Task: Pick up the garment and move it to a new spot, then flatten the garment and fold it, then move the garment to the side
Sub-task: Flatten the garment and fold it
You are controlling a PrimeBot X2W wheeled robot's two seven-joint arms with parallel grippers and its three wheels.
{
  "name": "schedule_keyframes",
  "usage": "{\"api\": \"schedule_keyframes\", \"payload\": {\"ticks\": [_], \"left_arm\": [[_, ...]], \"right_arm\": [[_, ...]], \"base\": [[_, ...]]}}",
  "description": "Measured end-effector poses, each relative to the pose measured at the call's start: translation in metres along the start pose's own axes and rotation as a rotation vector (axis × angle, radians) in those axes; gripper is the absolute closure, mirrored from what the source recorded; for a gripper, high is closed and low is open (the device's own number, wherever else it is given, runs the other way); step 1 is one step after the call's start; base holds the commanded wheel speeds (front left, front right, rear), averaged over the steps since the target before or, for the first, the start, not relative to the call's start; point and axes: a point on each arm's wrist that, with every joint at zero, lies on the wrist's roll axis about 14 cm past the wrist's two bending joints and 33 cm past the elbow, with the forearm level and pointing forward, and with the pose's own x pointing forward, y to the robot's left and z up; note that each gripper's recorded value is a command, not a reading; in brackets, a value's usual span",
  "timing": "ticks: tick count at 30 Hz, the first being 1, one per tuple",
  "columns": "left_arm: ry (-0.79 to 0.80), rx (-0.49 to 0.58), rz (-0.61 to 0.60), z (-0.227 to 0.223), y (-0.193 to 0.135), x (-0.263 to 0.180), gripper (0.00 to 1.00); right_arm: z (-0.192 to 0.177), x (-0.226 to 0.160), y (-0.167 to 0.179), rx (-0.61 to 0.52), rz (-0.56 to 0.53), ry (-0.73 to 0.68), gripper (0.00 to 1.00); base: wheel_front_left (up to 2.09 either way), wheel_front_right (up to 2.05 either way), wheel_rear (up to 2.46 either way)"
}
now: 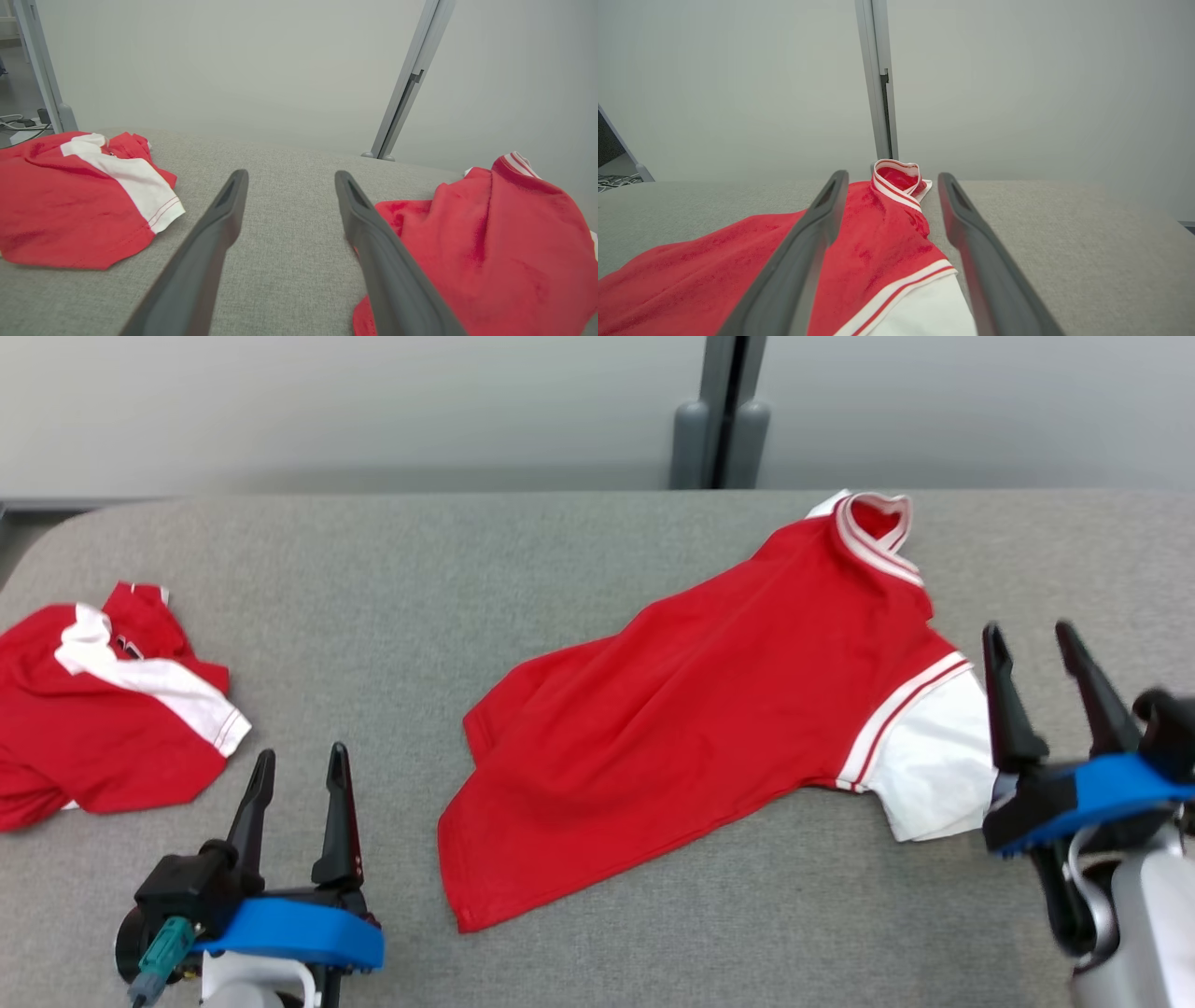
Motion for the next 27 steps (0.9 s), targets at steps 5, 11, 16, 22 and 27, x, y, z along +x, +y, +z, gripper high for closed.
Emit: {"api": "schedule_keyframes", "payload": {"ticks": [5, 11, 16, 22, 27], "left_arm": [[-0.009, 0.010, -0.012, 0.004, -0.005, -0.012, 0.00], [-0.011, 0.022, -0.026, 0.004, -0.009, -0.020, 0.00], [-0.009, 0.022, -0.025, 0.004, -0.010, -0.028, 0.00], [0.006, 0.016, -0.019, -0.002, -0.010, -0.038, 0.00], [0.016, 0.011, -0.023, -0.006, -0.012, -0.038, 0.00]], "right_arm": [[-0.001, -0.045, -0.004, 0.004, -0.042, -0.007, 0.00], [-0.004, -0.079, -0.003, 0.007, -0.072, 0.006, 0.00], [-0.009, -0.095, 0.000, 0.023, -0.081, 0.022, 0.00], [-0.008, -0.105, 0.001, 0.036, -0.087, 0.031, 0.00], [-0.004, -0.104, 0.002, 0.037, -0.085, 0.024, 0.00]], "base": [[0.00, 0.00, 0.00], [0.00, 0.00, 0.00], [0.00, 0.00, 0.00], [0.00, 0.00, 0.00], [0.00, 0.00, 0.00]]}}
